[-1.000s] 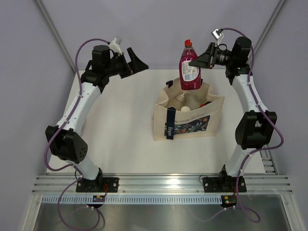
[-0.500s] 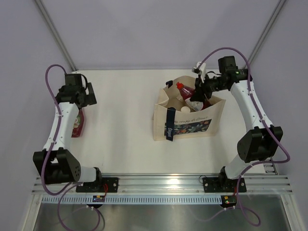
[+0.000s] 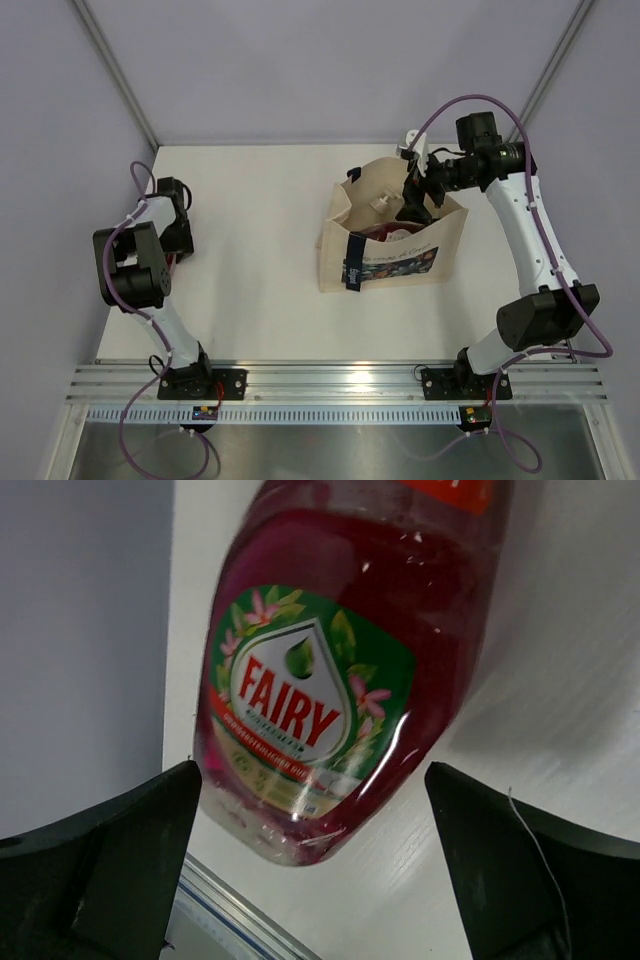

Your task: Place the personal care products into the canvas bag

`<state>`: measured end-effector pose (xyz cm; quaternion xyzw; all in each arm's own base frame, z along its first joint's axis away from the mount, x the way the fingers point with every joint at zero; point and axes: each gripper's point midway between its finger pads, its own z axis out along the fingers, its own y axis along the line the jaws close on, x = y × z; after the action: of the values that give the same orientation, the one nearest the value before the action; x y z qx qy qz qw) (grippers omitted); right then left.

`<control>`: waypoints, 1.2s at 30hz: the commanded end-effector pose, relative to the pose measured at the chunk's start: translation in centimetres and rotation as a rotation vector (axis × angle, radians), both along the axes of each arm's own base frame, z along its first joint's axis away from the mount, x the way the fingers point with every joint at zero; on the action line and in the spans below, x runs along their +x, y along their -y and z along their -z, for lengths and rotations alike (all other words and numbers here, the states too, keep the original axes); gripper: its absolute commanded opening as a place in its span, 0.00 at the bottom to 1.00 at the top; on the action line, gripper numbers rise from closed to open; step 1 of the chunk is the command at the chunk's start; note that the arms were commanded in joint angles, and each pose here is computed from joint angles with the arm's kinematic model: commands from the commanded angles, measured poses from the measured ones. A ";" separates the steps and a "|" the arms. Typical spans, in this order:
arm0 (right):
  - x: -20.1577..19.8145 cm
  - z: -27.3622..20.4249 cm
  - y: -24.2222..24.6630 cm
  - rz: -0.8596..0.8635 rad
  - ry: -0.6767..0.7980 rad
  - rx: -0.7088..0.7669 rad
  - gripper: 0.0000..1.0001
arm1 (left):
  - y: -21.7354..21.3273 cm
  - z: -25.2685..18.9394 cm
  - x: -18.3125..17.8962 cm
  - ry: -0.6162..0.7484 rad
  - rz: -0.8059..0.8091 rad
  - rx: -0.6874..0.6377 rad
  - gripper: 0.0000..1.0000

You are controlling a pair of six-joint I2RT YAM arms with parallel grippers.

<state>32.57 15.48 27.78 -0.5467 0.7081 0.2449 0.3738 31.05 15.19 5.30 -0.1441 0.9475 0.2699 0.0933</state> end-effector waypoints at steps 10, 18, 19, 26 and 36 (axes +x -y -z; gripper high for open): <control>-0.3 -8.4 -0.2 0.063 0.072 0.194 0.99 | -2.3 5.0 3.4 -0.097 -0.036 -0.048 0.99; -0.9 -9.5 -1.1 0.049 0.036 0.279 1.00 | -0.1 7.6 1.8 -0.151 -0.049 -0.258 0.61; -1.1 -9.6 -1.2 0.045 0.033 0.287 1.00 | 0.3 7.4 1.9 -0.144 -0.026 -0.291 0.59; -1.2 -9.4 -2.0 0.018 -0.019 0.344 0.99 | 6.3 3.6 4.2 0.050 0.045 -0.691 0.40; -2.4 -8.4 -3.9 -0.025 -0.147 0.417 1.00 | 18.9 0.3 5.9 0.279 0.068 -1.330 0.13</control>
<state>30.72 18.39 35.41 -0.4534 0.6755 0.4002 0.4219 37.34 2.39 3.54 -0.1619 0.9527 -0.2196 0.1337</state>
